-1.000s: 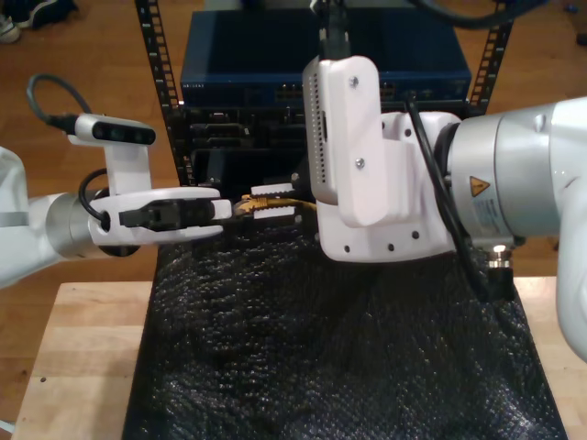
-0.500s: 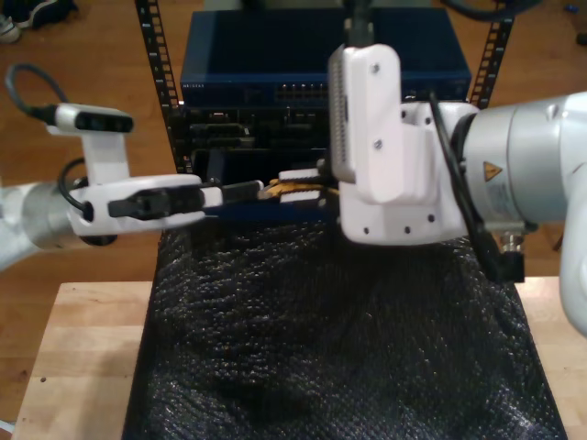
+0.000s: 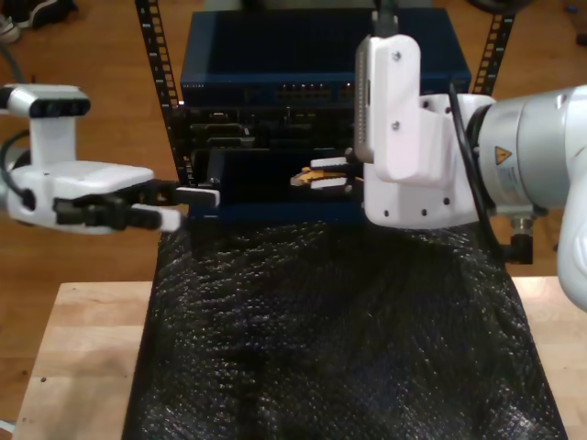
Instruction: Grab the cable and plug it in
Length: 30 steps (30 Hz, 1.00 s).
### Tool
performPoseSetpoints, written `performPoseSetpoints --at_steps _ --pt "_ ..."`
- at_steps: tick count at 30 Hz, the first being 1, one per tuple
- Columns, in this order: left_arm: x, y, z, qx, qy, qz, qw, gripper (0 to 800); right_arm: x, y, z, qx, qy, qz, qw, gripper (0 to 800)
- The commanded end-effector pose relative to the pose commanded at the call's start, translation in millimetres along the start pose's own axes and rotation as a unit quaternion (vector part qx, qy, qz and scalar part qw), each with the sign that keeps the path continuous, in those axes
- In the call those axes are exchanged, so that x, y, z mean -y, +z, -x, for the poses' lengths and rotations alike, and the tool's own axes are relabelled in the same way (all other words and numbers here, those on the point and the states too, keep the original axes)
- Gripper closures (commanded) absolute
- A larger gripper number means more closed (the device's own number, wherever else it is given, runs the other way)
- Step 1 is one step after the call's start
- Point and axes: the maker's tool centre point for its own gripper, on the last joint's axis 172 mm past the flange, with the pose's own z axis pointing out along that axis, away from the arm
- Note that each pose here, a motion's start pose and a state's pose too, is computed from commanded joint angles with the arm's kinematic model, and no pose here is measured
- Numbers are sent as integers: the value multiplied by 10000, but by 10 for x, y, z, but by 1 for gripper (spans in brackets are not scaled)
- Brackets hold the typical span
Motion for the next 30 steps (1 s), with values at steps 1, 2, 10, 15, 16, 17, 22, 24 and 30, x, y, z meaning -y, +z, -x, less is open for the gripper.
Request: performPoseSetpoints --at_steps 1,2,10,15,16,17,22,24,30 --pt "20 -68 66 90 60 -123 9999 8 7 -2 34 19 36 -18 10000 798" --pt "29 -132 142 226 95 -248 9994 7 11 -5 76 51 64 -34 10000 798" --pt "-56 -681 854 1738 403 -892 9799 5 16 -43 375 254 315 -73 9992 798" --pt "-255 -1052 1268 2677 592 -1079 9556 3 36 -36 394 278 302 -101 9991 798" --pt "-321 -1113 1334 2805 636 -1066 9518 2 44 -32 402 289 293 -110 9991 798" --pt "-391 -1180 1401 2905 678 -1074 9484 2 52 -29 410 301 284 -119 9991 798" --pt "-748 -1488 1775 3049 911 -1143 9411 2 74 -19 464 348 304 -141 9988 798" --pt "-912 -1559 1988 3001 1022 -1147 9415 2 64 -34 542 409 359 -116 9984 798" --pt "-1294 -1594 2516 3166 1308 -1204 9317 2 110 -54 666 475 496 -205 9974 798"
